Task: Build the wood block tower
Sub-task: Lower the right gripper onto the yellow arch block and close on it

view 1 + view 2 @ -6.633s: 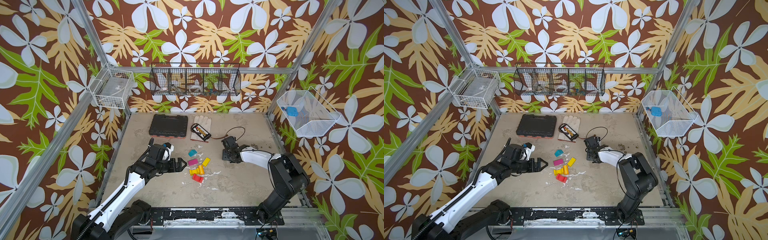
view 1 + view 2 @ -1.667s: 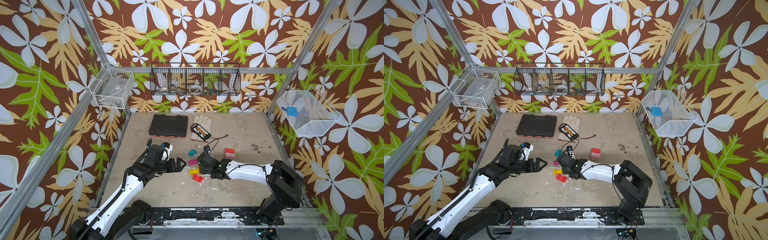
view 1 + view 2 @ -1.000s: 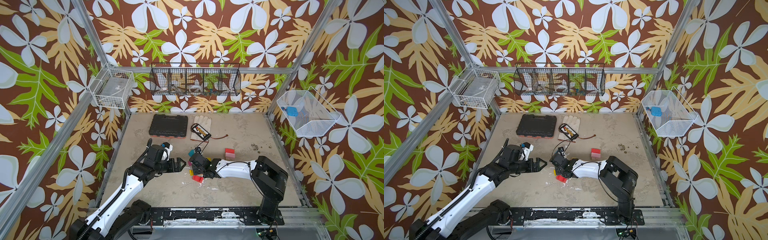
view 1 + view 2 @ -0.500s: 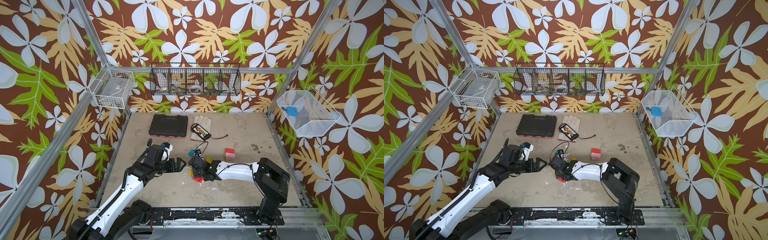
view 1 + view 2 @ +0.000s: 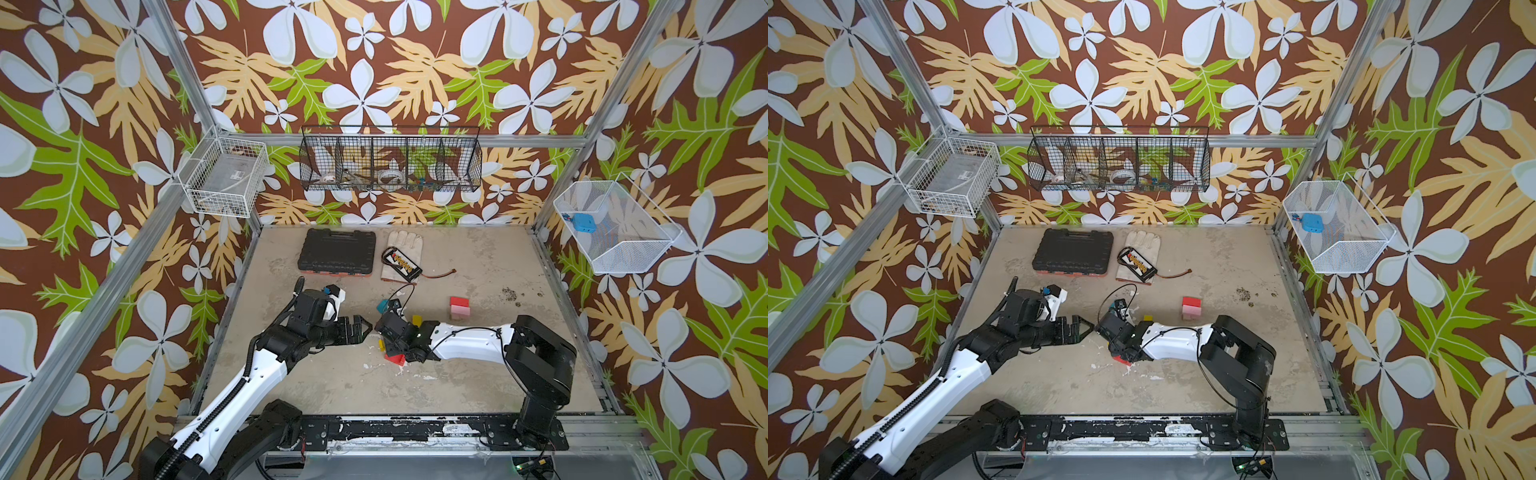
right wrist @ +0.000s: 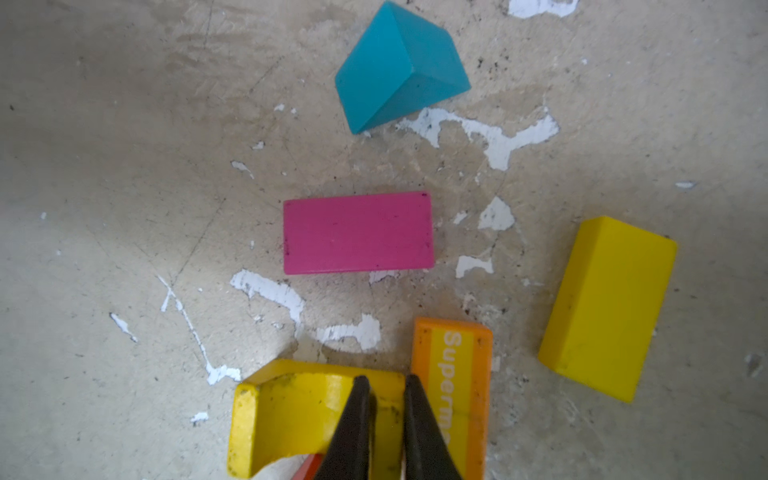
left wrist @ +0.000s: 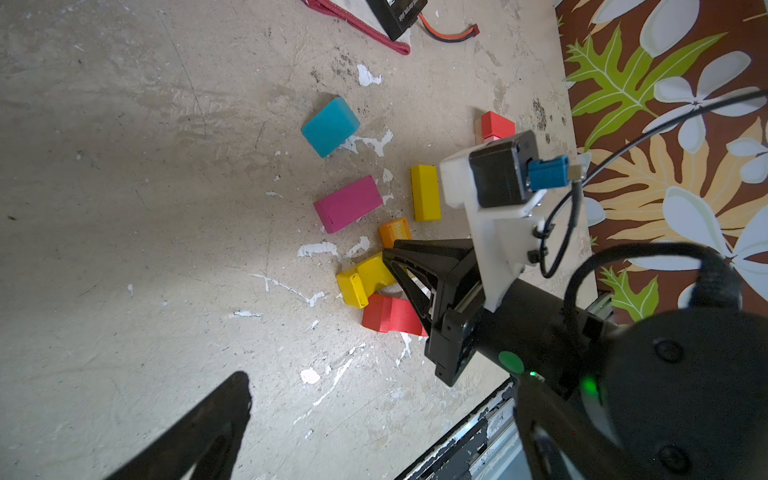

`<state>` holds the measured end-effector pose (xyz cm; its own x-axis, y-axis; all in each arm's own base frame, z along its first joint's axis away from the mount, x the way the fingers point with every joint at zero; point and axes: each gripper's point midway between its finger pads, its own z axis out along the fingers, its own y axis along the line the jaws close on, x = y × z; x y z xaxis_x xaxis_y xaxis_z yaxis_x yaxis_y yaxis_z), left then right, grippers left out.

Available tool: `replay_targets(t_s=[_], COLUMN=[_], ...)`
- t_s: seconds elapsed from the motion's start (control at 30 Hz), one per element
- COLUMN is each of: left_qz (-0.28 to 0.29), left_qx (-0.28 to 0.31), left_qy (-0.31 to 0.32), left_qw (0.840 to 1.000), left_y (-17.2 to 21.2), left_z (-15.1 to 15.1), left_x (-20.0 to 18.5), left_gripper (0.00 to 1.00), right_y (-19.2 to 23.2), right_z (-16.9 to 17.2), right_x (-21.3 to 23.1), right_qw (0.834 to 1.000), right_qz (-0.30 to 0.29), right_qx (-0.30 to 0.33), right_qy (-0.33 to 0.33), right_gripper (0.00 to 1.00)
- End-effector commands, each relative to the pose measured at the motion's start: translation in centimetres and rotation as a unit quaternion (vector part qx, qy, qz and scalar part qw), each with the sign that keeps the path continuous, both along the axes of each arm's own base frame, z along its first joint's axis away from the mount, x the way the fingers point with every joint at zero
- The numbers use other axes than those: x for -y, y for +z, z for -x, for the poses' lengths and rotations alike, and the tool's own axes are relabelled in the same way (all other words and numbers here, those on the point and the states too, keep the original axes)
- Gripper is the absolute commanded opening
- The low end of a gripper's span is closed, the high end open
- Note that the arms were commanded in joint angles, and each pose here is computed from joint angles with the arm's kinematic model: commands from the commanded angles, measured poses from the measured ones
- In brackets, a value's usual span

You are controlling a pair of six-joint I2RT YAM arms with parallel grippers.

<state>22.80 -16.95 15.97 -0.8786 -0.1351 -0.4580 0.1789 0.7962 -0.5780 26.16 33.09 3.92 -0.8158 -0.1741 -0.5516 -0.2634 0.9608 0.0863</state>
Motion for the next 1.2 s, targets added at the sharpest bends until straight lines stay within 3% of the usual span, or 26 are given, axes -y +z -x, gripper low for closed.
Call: replay_targets(t_s=[0.0, 0.3, 0.8, 1.17], left_qz=[0.002, 0.002, 0.002, 0.0], left_qx=[0.005, 0.004, 0.003, 0.0], left_qy=[0.001, 0.002, 0.002, 0.003], left_qw=[1.0, 1.0, 1.0, 1.0], left_y=[0.2, 0.1, 0.1, -0.1], left_z=[-0.2, -0.2, -0.2, -0.2], left_x=[0.1, 0.1, 0.1, 0.1], left_gripper=[1.0, 1.0, 1.0, 1.0], right_y=[-0.2, 1.6, 7.4, 13.0], right_z=[0.4, 0.2, -1.2, -3.8], right_x=[1.1, 1.4, 3.5, 14.8], right_qw=[1.0, 1.0, 0.998, 0.985], right_qz=[0.021, 0.01, -0.025, -0.025], right_qx=[-0.005, 0.01, 0.055, 0.105], right_qy=[-0.005, -0.009, -0.024, -0.136], right_gripper=[0.1, 0.0, 0.0, 0.0])
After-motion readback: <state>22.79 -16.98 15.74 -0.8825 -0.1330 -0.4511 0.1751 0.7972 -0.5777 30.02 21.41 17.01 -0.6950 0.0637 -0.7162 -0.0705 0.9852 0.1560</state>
